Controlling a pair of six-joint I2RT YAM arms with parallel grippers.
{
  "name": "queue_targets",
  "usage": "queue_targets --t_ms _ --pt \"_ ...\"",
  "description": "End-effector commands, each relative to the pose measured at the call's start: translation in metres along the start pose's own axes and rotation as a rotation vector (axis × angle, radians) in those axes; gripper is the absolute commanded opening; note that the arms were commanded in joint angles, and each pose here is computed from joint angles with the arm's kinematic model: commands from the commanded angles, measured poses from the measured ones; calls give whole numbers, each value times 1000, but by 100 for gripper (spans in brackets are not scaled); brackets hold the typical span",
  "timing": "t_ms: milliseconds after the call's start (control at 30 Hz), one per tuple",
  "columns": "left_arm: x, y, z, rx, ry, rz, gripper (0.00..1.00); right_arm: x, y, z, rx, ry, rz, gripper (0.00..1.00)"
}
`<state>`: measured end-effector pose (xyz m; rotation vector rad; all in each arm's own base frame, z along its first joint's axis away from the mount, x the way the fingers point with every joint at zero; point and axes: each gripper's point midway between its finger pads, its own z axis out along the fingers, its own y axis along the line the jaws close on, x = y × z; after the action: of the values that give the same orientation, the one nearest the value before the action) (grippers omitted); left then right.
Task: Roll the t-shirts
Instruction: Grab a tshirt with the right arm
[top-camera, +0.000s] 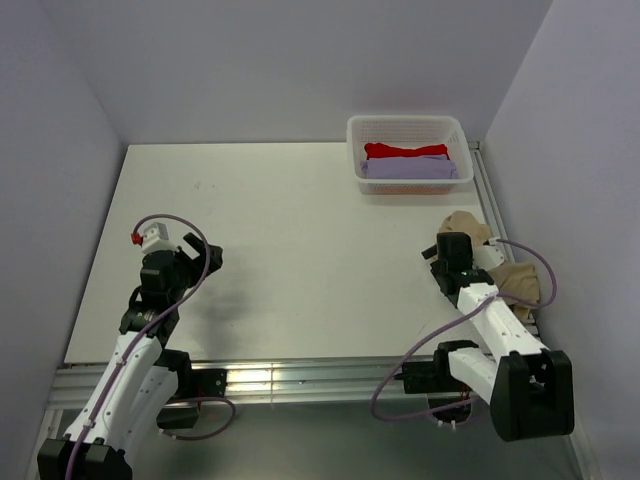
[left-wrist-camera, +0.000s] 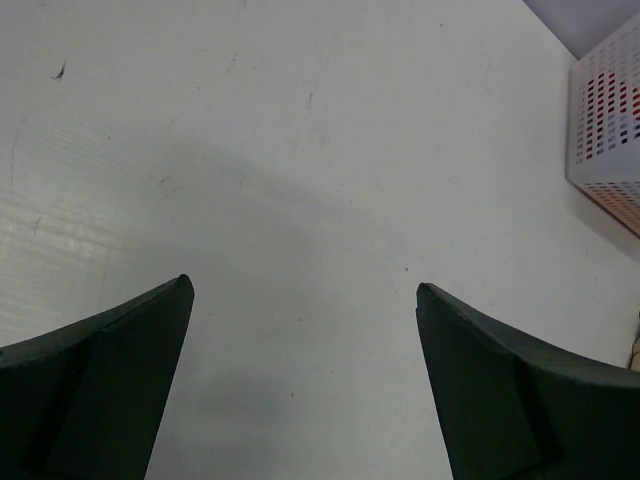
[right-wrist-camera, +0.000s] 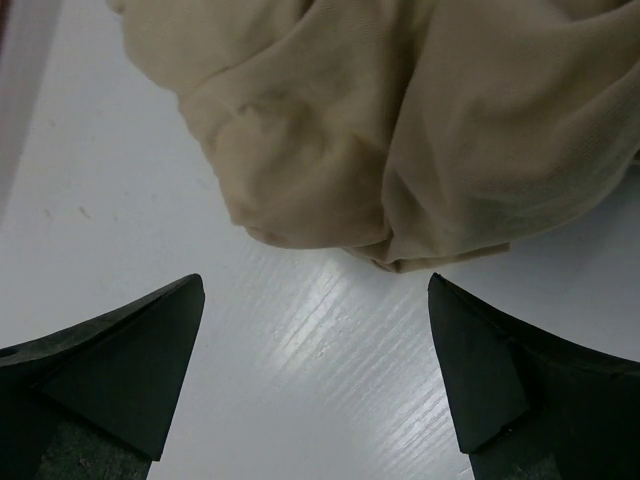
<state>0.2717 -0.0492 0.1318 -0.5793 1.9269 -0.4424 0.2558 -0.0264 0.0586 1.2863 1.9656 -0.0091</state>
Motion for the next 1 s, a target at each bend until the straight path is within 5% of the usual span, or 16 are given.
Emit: queue_targets --t_ms 0,300,500,600,633,800,967 --pt "-9 -8 -1 30 -20 1 100 -16 10 4 19 -15 91 100" --pt "-7 -9 0 34 -11 6 99 -53 11 40 138 -75 190 98" --pt "-7 -7 1 21 -6 4 98 -42 5 65 218 -10 223 87" --pt "-7 -7 1 21 -6 4 98 -43 11 67 203 -2 219 48" --pt "-7 -7 2 20 -5 3 98 -44 15 66 188 2 216 0" --pt "-7 -6 3 8 -3 0 95 -34 47 40 15 55 129 0" --pt "-7 -8 2 22 -3 2 95 11 138 -43 -375 157 -90 0"
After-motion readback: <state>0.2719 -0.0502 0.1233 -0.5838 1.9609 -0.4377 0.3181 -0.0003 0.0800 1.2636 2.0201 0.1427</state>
